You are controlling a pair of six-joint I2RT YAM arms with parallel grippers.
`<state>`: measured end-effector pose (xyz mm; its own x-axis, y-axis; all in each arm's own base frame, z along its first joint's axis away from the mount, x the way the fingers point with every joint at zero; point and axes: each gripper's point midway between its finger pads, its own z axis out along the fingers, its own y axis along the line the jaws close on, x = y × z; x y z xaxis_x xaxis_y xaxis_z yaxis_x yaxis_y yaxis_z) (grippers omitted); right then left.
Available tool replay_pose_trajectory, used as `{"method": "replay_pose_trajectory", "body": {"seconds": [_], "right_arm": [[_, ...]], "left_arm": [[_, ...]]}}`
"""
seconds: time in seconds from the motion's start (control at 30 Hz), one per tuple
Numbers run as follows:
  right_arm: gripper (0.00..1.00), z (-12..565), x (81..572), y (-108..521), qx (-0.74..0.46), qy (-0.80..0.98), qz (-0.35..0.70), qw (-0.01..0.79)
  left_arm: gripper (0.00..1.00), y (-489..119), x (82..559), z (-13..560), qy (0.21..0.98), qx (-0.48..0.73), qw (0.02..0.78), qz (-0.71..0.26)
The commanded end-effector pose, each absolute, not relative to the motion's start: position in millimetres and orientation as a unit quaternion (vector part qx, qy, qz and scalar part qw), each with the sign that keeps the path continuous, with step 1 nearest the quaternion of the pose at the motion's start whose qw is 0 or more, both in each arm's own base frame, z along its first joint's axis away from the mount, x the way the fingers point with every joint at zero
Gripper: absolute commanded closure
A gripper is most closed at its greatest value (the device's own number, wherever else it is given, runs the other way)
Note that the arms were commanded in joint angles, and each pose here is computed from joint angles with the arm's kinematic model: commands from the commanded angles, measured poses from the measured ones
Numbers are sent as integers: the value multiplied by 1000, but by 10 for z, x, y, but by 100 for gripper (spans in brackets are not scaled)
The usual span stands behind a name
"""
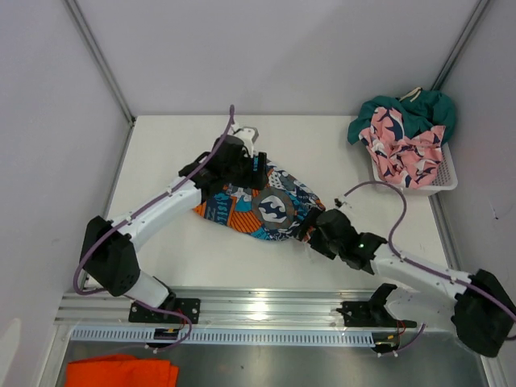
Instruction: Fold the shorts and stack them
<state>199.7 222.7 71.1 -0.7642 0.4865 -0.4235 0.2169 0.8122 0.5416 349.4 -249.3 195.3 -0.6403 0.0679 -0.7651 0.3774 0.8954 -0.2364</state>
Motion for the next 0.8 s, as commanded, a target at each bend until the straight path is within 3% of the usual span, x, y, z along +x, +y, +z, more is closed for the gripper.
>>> {"method": "replay_pose_trajectory", "body": {"seconds": [0.0, 0.13, 0.57, 0.77], "right_arm": [[2, 799, 2119, 2017, 194, 891, 276, 303], [1, 892, 2245, 1853, 213, 862, 338, 313], [3, 701, 2815, 1598, 211, 851, 343, 338], [4, 562, 2831, 1741, 216, 839, 386, 316]], "left_arm": [[22, -2933, 3304, 1943, 862, 164, 398, -267], [23, -3185, 3237, 1691, 866, 180, 367, -288], [28, -3531, 3288, 1025, 888, 174, 317, -284], [38, -3536, 3277, 768, 900, 160, 296, -276]]}}
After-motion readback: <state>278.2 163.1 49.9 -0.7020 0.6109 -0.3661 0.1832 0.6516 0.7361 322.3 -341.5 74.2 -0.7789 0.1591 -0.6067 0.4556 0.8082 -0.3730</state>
